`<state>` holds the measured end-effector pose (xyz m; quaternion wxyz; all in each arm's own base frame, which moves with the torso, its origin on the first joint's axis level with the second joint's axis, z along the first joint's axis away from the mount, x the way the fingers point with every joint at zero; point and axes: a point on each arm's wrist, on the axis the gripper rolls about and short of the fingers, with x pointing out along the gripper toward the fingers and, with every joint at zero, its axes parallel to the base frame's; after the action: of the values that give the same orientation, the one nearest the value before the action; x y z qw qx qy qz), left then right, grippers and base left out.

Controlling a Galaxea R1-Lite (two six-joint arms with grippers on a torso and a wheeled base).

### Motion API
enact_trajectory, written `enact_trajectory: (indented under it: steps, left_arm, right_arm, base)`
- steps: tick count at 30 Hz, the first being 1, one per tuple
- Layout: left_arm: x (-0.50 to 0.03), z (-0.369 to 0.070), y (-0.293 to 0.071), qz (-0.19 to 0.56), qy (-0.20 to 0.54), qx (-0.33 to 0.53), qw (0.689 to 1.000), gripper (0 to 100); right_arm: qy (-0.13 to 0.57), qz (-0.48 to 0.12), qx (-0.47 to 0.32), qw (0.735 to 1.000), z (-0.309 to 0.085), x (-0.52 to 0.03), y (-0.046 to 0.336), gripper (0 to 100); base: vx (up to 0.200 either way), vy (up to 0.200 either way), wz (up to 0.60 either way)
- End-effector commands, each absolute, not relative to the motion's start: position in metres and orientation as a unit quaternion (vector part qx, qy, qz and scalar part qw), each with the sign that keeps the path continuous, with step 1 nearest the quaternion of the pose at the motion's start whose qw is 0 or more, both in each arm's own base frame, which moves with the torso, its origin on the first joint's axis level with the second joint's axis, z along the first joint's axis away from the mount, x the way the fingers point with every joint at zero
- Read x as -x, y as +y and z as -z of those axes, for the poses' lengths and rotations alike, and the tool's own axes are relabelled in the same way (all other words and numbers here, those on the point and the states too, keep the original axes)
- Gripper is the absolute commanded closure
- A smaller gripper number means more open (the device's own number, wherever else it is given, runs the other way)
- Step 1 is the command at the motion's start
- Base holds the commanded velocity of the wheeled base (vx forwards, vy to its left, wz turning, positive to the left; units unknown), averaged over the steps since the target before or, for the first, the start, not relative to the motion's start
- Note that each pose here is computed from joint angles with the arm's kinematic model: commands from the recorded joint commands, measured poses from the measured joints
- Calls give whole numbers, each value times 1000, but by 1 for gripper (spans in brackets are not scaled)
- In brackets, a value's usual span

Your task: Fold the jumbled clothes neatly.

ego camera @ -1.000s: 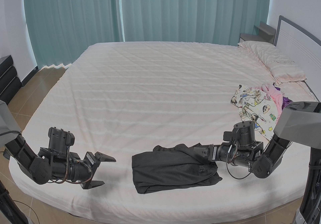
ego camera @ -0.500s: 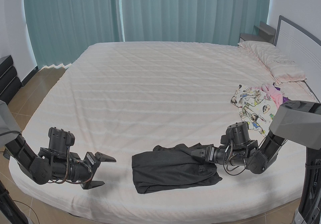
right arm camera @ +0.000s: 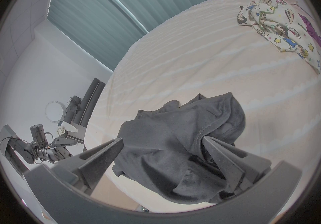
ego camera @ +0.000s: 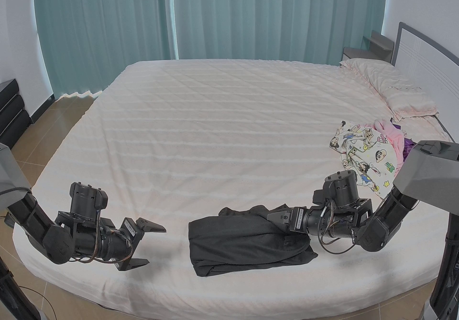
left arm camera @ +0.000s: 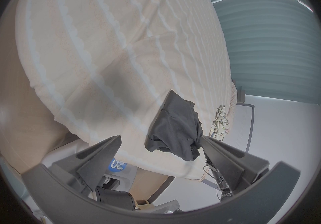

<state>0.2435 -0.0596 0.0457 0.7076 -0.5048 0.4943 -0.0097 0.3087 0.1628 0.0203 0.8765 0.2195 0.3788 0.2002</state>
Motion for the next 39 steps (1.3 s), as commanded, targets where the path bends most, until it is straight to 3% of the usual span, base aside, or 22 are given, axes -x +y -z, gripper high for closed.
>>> enact_trajectory:
  steps: [1, 9, 20, 28, 39]
  left_arm:
    - [-244, -44, -60, 9, 497, 502, 708, 0]
    - [-244, -44, -60, 9, 497, 502, 708, 0]
    - [-243, -43, -60, 8, 498, 501, 708, 0]
    - [-243, -43, -60, 8, 499, 500, 708, 0]
    - [-243, -43, -60, 8, 499, 500, 708, 0]
  right_arm:
    - [379, -211, -222, 873, -23, -304, 171, 0]
    - [361, -208, -242, 876, -23, -308, 175, 0]
    - [352, -159, -256, 886, -5, -337, 153, 0]
    - [269, -117, -329, 898, 10, -381, 135, 0]
    - [269, -113, -329, 898, 9, -381, 131, 0]
  base:
    - [0, 0, 0]
    - [0, 0, 0]
    - [0, 0, 0]
    - [0, 0, 0]
    - [0, 0, 0]
